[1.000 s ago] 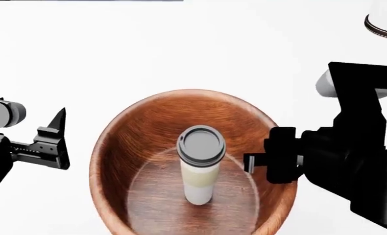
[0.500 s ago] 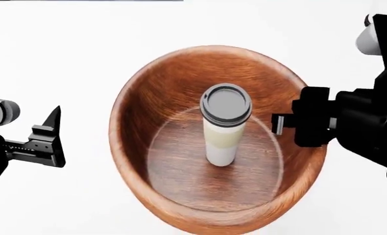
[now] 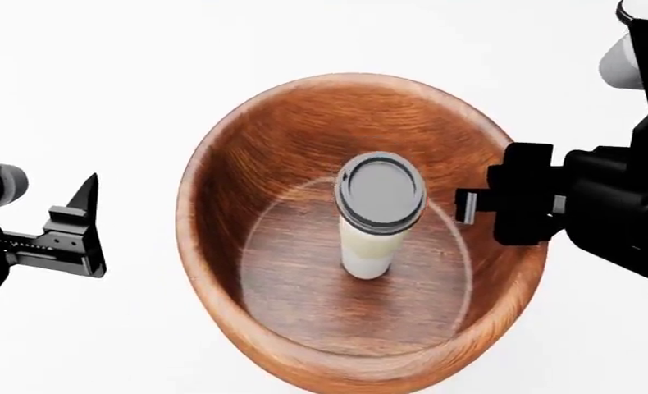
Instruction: Place the cup inside the bowl on the dining table and move the bowl to any counter.
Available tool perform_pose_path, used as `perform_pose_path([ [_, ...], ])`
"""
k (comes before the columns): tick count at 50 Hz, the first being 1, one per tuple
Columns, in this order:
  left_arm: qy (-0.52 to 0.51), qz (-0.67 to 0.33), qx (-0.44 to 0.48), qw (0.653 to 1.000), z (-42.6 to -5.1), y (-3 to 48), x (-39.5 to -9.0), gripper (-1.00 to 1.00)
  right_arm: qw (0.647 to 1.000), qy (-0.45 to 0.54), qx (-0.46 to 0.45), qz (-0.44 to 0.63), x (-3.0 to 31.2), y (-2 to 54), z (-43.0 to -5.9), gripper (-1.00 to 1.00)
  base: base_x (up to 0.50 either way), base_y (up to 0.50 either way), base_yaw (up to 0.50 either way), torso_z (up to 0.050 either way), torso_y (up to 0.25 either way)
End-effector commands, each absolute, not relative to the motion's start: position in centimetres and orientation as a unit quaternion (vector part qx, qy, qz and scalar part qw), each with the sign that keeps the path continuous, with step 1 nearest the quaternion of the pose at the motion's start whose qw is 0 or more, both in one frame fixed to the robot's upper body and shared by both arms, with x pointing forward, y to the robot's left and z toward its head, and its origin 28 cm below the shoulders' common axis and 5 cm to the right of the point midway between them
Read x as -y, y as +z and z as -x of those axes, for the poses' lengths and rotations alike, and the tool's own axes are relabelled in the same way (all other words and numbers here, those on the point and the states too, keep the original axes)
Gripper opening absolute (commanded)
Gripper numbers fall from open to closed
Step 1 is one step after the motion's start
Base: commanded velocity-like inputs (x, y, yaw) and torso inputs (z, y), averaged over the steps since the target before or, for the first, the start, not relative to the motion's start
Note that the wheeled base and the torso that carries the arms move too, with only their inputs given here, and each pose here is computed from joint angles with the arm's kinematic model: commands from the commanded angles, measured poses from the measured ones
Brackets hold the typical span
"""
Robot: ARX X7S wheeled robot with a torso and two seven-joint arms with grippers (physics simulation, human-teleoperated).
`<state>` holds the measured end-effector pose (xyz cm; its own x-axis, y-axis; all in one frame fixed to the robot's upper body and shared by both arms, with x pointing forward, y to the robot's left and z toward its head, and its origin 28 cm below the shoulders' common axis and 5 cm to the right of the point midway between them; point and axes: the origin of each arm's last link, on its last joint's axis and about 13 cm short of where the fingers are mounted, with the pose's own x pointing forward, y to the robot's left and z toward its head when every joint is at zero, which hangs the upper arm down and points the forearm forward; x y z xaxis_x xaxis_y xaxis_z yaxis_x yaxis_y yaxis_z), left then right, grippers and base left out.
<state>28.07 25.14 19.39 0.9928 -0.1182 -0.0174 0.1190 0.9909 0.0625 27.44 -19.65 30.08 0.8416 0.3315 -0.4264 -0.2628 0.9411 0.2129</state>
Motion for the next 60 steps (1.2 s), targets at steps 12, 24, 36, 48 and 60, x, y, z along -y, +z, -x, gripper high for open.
perform_pose_path([
  [12, -0.059, -0.028, -0.007, 0.998, -28.0, 19.3, -25.3, 1.00, 0.956, 0.179, -0.219, -0.075, 19.0, 30.9, -27.8, -1.00, -0.08, 0.25, 0.00, 0.001, 0.000],
  [24, -0.059, -0.026, -0.006, 0.998, -28.0, 19.3, -25.3, 1.00, 0.953, 0.192, -0.223, -0.078, 18.6, 30.9, -27.8, -1.00, -0.04, 0.27, 0.00, 0.000, 0.000],
  [36, -0.060, -0.027, -0.006, 0.998, -28.0, 19.3, -25.3, 1.00, 0.950, 0.196, -0.227, -0.085, 18.8, 31.1, -27.1, -1.00, -0.30, 0.33, 0.00, 0.000, 0.000],
  [48, -0.060, -0.029, -0.005, 0.998, -28.0, 19.4, -25.2, 1.00, 0.949, 0.194, -0.231, -0.087, 19.0, 30.9, -26.8, -1.00, -0.48, 0.36, 0.00, 0.000, 0.000],
  [60, -0.060, -0.028, -0.005, 0.998, -28.0, 19.5, -25.2, 1.00, 0.950, 0.193, -0.230, -0.088, 19.0, 30.9, -26.7, -1.00, -0.49, 0.35, 0.00, 0.001, 0.000],
])
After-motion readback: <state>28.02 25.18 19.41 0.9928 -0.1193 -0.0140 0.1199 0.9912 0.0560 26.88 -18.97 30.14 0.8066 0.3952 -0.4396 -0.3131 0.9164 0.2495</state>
